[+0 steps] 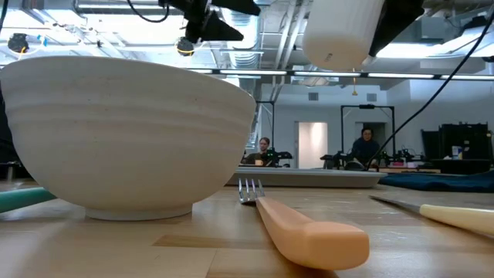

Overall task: Set up tray
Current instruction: Put the white mug on the gray serving tray

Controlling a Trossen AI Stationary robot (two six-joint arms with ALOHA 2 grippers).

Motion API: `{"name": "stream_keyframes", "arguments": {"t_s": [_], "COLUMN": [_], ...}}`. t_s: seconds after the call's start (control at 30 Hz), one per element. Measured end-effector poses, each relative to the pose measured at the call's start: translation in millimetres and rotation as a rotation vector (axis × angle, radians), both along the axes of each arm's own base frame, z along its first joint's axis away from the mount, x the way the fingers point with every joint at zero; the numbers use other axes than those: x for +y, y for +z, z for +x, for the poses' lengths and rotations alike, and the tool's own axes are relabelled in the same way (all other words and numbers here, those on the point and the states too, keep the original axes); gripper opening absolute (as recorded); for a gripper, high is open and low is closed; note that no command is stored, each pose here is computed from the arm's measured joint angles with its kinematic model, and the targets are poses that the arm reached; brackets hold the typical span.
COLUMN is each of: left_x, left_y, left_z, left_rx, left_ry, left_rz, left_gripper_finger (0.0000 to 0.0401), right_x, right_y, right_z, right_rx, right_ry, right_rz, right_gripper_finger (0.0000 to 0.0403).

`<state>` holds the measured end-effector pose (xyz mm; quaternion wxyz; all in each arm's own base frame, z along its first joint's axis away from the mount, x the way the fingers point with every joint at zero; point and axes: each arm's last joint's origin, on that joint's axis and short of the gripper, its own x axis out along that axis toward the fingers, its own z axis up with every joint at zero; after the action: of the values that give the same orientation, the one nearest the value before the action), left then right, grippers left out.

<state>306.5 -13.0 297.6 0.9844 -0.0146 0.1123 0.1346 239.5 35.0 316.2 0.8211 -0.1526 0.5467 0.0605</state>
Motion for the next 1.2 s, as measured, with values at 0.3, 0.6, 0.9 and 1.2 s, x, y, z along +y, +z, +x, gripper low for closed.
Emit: {"name": "stream_keyframes", "arguments": {"t_s": [0.3, 0.6, 0.9, 1.2], "left_x": [-9.5, -12.3, -16.8, -18.8], "left_y": [-16.4, -35.3, -39.3, -49.3], "left_z": [27.6, 62.6, 92.3, 111.5], "left_rx": [-0.049, 0.014, 0.015, 0.055], "left_ry": [-0.247, -0.253, -0.323, -0.341], "left_rz": [-0.003, -0.006, 0.000, -0.007], "left_gripper_finger": [0.0394, 0.0394, 0.0394, 0.0394], "right_x": [-8.2, -7.7, -7.9, -8.2], "right_y": [0.2, 0.7, 0.3, -0.3], "right_z": [0.8, 2.0, 1.3, 0.3], "right_rx": [0.001, -0.013, -0.005, 0.007], "right_ry": [-0.036, -0.034, -0.032, -0.036], "right_rz": [-0.001, 0.001, -0.003, -0.004], "right_gripper_finger": [0.0050, 0.0050, 0.0050, 0.0049]}}
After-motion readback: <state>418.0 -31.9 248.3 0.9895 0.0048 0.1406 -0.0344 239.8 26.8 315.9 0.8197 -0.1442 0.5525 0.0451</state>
